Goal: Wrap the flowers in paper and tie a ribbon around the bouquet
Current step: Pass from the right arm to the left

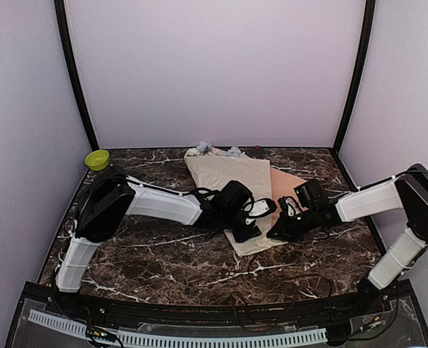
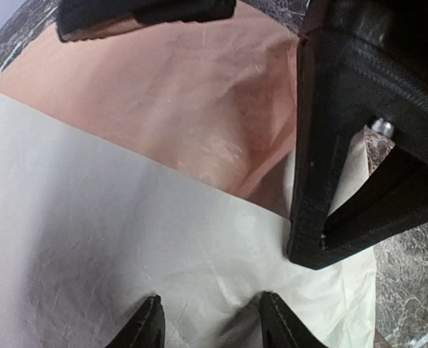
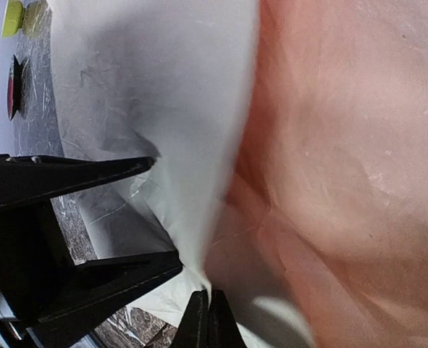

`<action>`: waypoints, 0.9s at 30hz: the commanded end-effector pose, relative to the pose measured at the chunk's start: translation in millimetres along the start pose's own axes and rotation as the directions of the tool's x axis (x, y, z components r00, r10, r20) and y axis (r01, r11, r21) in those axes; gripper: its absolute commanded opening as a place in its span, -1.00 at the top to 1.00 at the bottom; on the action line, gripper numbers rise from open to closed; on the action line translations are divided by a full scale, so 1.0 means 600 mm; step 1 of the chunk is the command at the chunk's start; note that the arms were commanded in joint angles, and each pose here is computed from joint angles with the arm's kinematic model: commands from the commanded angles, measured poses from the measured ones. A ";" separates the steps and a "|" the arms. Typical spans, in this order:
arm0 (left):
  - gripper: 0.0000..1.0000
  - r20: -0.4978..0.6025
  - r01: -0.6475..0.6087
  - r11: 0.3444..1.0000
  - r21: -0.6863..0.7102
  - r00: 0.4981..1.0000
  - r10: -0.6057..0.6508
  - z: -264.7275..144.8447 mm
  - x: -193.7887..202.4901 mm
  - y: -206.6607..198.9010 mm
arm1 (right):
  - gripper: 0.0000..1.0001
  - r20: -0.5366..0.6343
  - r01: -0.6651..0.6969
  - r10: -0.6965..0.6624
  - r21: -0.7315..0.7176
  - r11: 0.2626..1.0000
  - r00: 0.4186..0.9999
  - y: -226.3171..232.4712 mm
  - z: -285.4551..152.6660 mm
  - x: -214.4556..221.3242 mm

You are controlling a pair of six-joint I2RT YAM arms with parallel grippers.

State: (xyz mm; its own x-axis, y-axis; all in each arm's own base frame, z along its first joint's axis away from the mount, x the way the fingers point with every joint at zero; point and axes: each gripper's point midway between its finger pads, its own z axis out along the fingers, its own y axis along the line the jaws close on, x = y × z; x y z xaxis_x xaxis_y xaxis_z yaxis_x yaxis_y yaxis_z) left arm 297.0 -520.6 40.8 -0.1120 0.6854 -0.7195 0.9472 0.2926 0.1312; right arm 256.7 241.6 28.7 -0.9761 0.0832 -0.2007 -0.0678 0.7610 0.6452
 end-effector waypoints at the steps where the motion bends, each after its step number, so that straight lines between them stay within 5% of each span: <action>1: 0.06 -0.053 -0.029 0.999 0.045 0.998 0.031 0.013 0.020 -0.037 | 1.00 0.000 -0.021 0.021 0.019 1.000 1.000 -0.005 0.001 -0.004; 10: 0.08 -0.105 -0.026 0.998 0.066 0.994 0.033 0.020 0.054 -0.053 | 0.76 0.102 -0.017 0.003 0.137 0.990 0.995 -0.017 -0.049 -0.055; 16: 0.08 -0.115 -0.027 0.998 0.063 0.993 0.034 0.020 0.059 -0.052 | 0.03 0.323 -0.168 0.071 0.282 0.945 0.944 -0.123 -0.182 -0.144; 20: 0.08 -0.113 -0.027 0.998 0.064 0.993 0.034 0.020 0.058 -0.052 | -0.17 0.422 -0.314 0.213 0.187 0.931 0.881 -0.191 -0.240 -0.161; 27: 0.08 -0.117 -0.032 0.998 0.060 0.992 0.038 0.020 0.061 -0.051 | -0.32 0.291 -0.379 0.378 -0.057 0.924 0.879 -0.198 -0.187 -0.143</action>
State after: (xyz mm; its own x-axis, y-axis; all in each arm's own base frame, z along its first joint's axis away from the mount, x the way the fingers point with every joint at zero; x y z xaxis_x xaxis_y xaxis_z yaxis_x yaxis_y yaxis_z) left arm 284.6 -526.6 31.7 -0.0987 0.7017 -0.7056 0.9546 0.2671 0.1320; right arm 333.2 40.9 64.1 -0.7728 0.5729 -0.2729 0.3340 0.7330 0.5926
